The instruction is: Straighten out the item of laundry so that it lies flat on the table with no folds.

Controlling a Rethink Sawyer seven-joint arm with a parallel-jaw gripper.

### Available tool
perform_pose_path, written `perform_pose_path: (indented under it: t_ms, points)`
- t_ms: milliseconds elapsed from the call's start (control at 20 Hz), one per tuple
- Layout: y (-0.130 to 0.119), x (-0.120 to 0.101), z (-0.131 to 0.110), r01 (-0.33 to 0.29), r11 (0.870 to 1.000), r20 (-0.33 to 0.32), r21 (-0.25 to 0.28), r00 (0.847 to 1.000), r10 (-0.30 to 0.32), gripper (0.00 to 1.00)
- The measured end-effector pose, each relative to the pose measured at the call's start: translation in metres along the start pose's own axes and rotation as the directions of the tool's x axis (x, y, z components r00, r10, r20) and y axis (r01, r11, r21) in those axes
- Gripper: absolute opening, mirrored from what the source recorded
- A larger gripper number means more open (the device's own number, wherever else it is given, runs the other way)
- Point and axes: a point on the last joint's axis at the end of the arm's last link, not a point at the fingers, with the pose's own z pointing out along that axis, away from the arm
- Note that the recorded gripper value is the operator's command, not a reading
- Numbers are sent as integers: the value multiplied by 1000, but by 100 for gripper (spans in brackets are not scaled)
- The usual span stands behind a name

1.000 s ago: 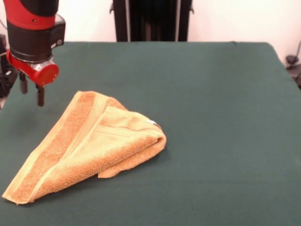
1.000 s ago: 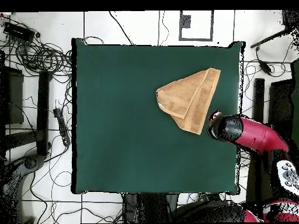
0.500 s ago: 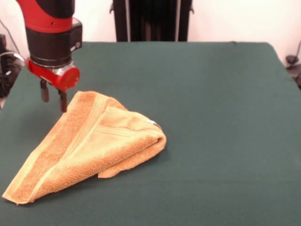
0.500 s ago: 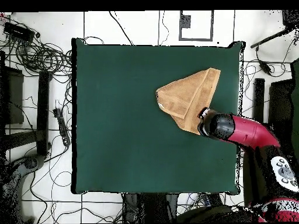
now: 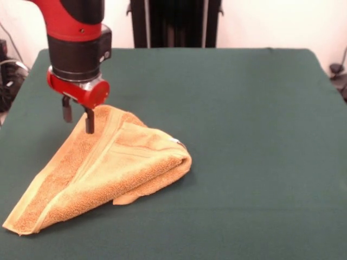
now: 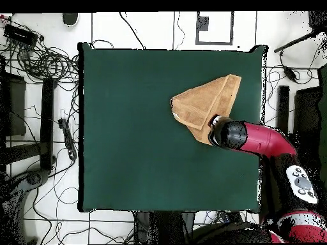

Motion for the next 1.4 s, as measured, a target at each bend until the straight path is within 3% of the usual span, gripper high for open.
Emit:
perform_pose_path:
  t_ms: [450,900,1400]
  points:
    - [38,14,-4,63,998,-5,0,998,-63,100]
    - [63,31,-8,119,992,-69,42,991,-116,100]
    - [64,27,-4,130,989,-74,73,989,-125,100]
